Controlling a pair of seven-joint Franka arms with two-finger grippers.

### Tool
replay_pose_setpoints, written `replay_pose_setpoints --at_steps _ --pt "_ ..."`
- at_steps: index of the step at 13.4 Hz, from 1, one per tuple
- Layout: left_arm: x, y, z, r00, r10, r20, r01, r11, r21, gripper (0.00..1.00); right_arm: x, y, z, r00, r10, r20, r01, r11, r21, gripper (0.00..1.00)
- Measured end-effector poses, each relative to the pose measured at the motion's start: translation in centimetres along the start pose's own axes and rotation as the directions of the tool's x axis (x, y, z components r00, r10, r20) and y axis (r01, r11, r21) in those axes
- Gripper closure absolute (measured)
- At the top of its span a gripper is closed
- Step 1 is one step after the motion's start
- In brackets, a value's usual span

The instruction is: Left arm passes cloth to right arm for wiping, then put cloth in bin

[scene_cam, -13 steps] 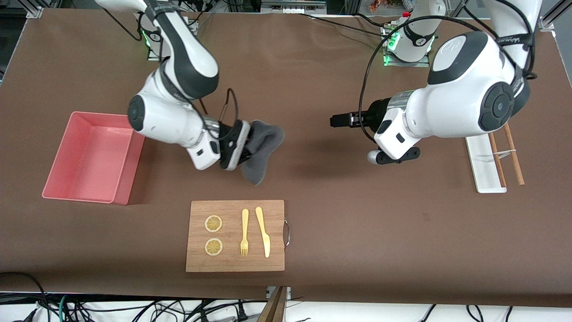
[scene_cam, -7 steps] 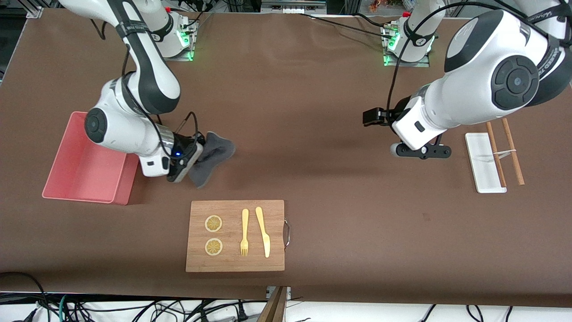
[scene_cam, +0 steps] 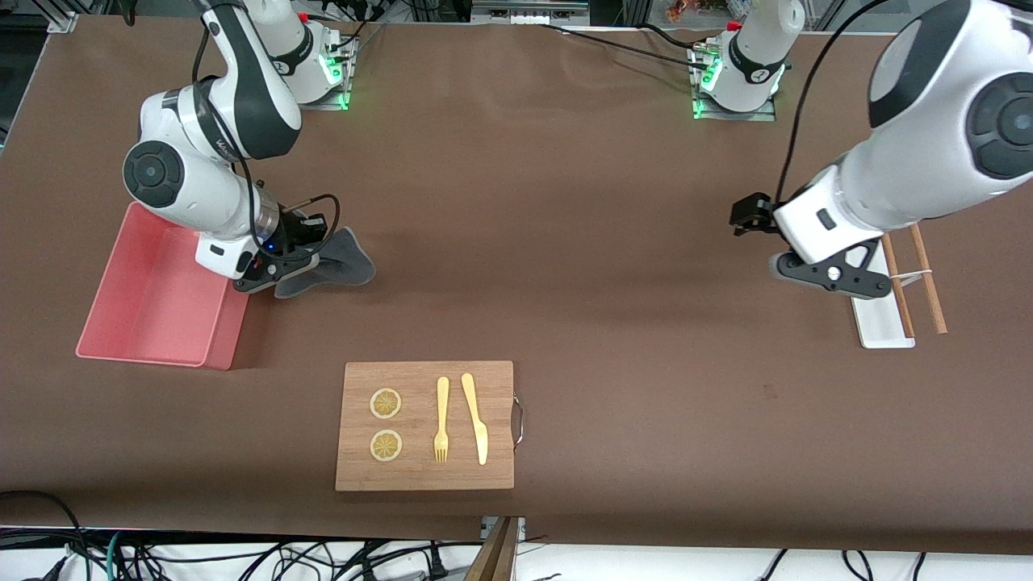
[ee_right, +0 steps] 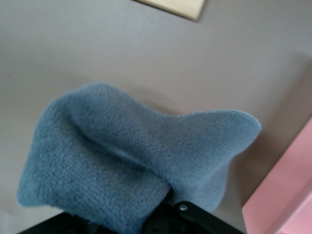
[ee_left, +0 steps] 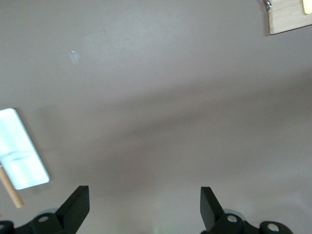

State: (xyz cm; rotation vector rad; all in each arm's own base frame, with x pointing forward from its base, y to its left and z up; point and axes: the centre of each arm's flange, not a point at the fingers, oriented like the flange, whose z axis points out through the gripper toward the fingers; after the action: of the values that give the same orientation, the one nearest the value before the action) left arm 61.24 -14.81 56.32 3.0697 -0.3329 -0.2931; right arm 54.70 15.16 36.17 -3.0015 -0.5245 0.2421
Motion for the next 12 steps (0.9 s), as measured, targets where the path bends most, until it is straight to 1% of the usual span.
replay_pose_setpoints --at_steps 1,3,5,7,9,12 --pt "-0.3 -1.1 -0.4 1.000 0.001 -0.018 -0.001 1.000 0.017 0.00 0.0 0.5 0.9 1.000 0.016 0.018 -0.016 1.000 -0.013 0.98" --pt "-1.3 -3.0 -0.7 0.997 0.011 -0.076 -0.006 0.998 0.060 0.00 0.7 2.1 4.1 0.997 0.043 0.062 -0.041 0.999 -0.025 0.98" --pt "-3.0 -4.8 -0.8 0.991 0.007 -0.133 0.004 0.996 0.084 0.00 1.8 4.3 7.9 0.993 0.077 0.087 -0.075 0.997 -0.030 0.98" --pt "-4.8 -6.0 -0.9 0.988 0.013 -0.153 0.002 0.995 0.095 0.00 3.1 6.0 11.1 0.989 0.099 0.107 -0.096 0.995 -0.034 0.98" --pt "-5.9 -6.0 -1.4 0.986 0.015 -0.167 0.001 0.995 0.100 0.00 4.2 6.5 12.1 0.988 0.103 0.112 -0.100 0.994 -0.037 0.98" --pt "-7.1 -6.3 -1.1 0.987 0.007 -0.158 0.009 0.995 0.100 0.00 5.3 5.4 11.4 0.992 0.089 0.092 -0.086 0.996 -0.037 0.98"
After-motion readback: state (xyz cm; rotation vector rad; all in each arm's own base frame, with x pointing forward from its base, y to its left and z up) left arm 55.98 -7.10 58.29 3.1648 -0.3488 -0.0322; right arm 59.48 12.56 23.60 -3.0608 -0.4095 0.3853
